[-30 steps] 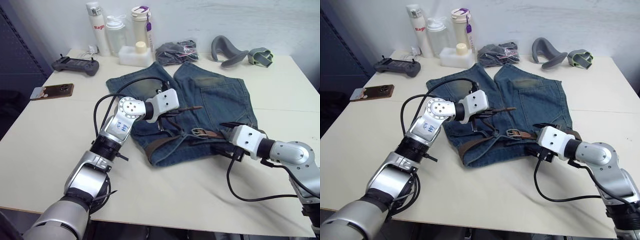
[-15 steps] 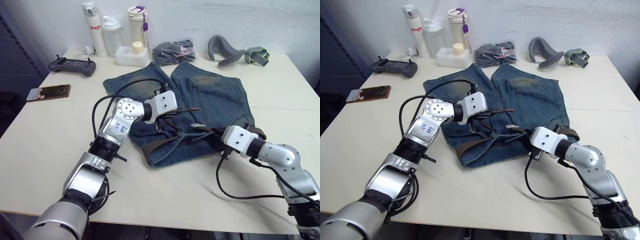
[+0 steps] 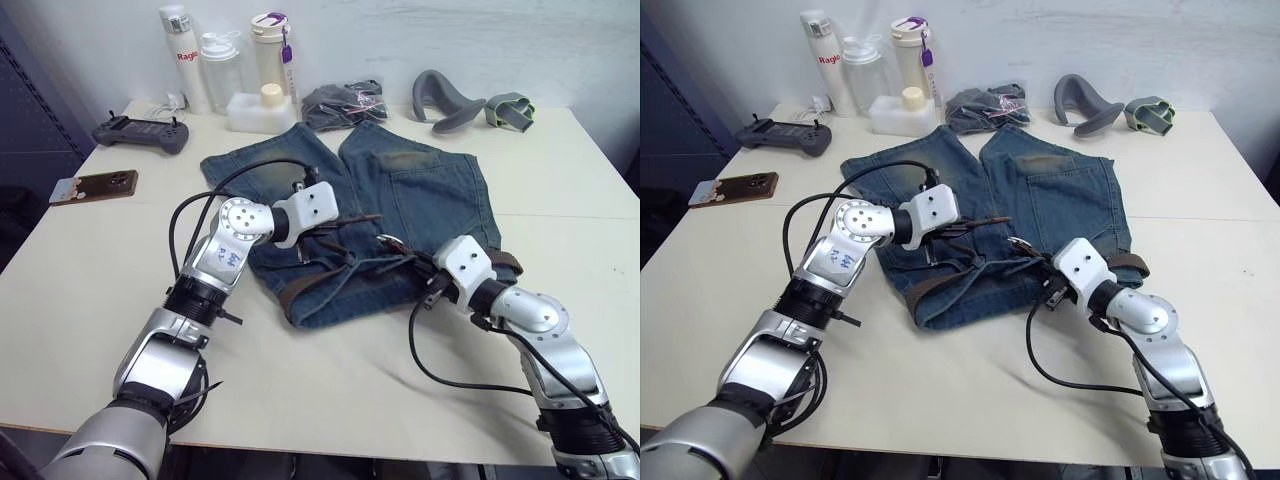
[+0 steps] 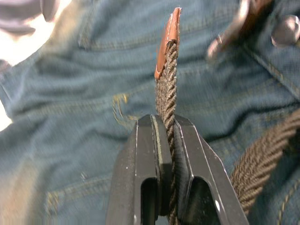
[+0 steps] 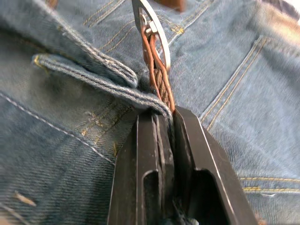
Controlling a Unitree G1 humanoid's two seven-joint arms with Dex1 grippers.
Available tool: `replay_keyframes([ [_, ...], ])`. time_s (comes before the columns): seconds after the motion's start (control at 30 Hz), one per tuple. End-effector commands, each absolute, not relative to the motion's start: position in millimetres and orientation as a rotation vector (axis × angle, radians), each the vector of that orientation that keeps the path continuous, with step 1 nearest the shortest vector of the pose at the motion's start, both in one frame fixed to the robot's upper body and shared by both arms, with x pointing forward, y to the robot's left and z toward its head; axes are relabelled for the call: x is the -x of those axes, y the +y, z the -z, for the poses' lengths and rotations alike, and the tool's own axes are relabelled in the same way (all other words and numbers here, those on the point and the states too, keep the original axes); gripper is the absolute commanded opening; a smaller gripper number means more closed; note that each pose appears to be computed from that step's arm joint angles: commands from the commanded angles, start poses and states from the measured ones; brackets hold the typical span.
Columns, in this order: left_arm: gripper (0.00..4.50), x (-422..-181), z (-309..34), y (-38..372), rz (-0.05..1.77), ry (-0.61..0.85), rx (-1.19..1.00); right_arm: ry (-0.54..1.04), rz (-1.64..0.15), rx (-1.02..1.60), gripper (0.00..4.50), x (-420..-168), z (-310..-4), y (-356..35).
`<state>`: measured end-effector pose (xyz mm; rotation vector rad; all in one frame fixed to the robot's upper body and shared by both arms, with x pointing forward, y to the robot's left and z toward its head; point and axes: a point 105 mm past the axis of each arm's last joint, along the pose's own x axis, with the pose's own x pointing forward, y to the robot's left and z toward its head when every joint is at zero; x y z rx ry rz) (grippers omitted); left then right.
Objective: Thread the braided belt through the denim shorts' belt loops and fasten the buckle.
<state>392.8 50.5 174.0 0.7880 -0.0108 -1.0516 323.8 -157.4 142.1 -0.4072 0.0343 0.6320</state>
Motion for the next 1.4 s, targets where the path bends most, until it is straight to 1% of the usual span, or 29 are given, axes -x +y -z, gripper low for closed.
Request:
replay_keyframes([
  [0.03, 0.00, -388.7, -185.8, 49.5, 1.052, -0.064, -0.844, -0.033, -0.614, 0.307, 0.06, -323.7, -172.5, -154.7],
  [0.33, 0.00, -385.9, -185.7, 43.7, 1.055, -0.062, -0.802, -0.012, -0.602, 0.211, 0.06, -325.5, -185.5, -151.6],
  [0.67, 0.00, -386.8, -190.1, 50.7, 1.034, -0.059, -0.788, 0.032, -0.537, 0.204, 0.06, -331.5, -182.2, -160.3],
  [0.77, 0.00, -387.2, -191.1, 54.3, 1.019, -0.059, -0.784, 0.019, -0.578, 0.211, 0.06, -329.2, -184.4, -153.9],
  [0.97, 0.00, -390.1, -193.1, 55.1, 1.000, -0.062, -0.780, -0.012, -0.695, 0.283, 0.06, -315.9, -182.1, -138.3],
  [1.13, 0.00, -390.8, -194.6, 47.3, 1.017, -0.076, -0.777, -0.033, -0.754, 0.331, 0.06, -307.4, -178.9, -130.5],
  [1.23, 0.00, -386.5, -194.4, 31.6, 1.070, -0.097, -0.766, -0.034, -0.758, 0.358, 0.06, -306.0, -175.2, -128.8],
  [1.3, 0.00, -384.8, -195.1, 26.0, 1.088, -0.105, -0.759, -0.031, -0.754, 0.369, 0.06, -305.9, -173.3, -129.2],
  [1.4, 0.00, -389.9, -196.6, 29.3, 1.063, -0.098, -0.767, 0.004, -0.635, 0.323, 0.06, -317.0, -168.9, -146.9],
])
